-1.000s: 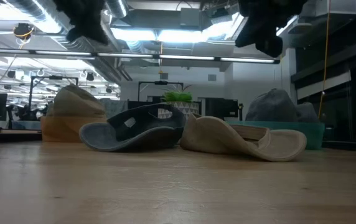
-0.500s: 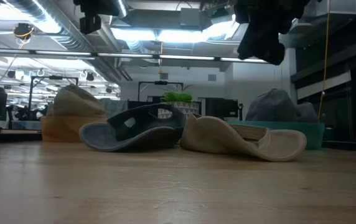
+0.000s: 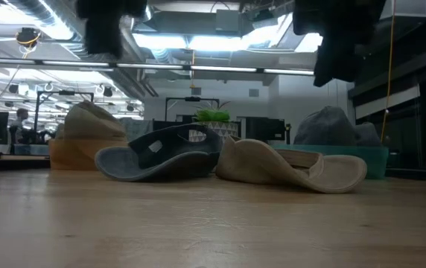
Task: Pick & Place hat
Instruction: Put the gray cap into the green bin
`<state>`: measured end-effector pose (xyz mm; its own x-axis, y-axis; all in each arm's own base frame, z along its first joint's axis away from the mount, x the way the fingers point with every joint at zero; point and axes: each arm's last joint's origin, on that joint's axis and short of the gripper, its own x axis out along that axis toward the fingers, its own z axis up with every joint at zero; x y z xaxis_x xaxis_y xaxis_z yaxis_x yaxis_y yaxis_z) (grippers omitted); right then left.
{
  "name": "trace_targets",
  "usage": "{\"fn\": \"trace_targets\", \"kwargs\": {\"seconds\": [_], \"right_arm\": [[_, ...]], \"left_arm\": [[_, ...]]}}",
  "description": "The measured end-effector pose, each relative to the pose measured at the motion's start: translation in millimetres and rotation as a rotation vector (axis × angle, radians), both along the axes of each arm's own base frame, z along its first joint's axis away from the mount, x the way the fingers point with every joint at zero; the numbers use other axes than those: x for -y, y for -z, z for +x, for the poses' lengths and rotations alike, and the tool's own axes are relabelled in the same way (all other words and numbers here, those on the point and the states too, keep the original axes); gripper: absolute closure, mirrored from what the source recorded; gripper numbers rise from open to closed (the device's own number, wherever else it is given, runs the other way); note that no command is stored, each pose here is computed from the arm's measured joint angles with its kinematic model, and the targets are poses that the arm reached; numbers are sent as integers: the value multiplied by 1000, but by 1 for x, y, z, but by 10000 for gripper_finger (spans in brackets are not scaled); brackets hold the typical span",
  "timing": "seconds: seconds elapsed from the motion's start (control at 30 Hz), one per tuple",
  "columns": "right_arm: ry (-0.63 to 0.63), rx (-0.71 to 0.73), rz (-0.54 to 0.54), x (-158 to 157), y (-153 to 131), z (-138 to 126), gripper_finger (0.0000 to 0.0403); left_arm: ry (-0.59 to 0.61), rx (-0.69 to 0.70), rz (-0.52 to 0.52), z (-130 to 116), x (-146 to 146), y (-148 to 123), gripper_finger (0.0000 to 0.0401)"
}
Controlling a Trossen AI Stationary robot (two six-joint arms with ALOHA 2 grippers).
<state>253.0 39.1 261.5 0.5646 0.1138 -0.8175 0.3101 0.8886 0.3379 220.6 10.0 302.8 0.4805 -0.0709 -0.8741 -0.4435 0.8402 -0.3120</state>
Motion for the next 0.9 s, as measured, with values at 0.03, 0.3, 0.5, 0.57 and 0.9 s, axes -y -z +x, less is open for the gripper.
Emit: {"fn": "trace_targets", "kwargs": {"seconds": [0.03,0.3,0.5,0.57,0.9], "right_arm": [[0,-5,2,-1,0,0,299],[-36,-5,-11,-6,0,-2,299],[-40,-6,-13,-6,0,-2,299],[-40,-6,-13,-6,0,-2,299],[-36,-3,-24,-6,0,-2,299]], "left_arm": [[-49,-78,11,-1,-1,6,280],[-252,-267,37,4,-4,43,214],[-349,-169,-40,10,-2,79,201],[-401,-176,-26,6,-3,92,202],[-552,-33,-78,1,-9,137,202]]}}
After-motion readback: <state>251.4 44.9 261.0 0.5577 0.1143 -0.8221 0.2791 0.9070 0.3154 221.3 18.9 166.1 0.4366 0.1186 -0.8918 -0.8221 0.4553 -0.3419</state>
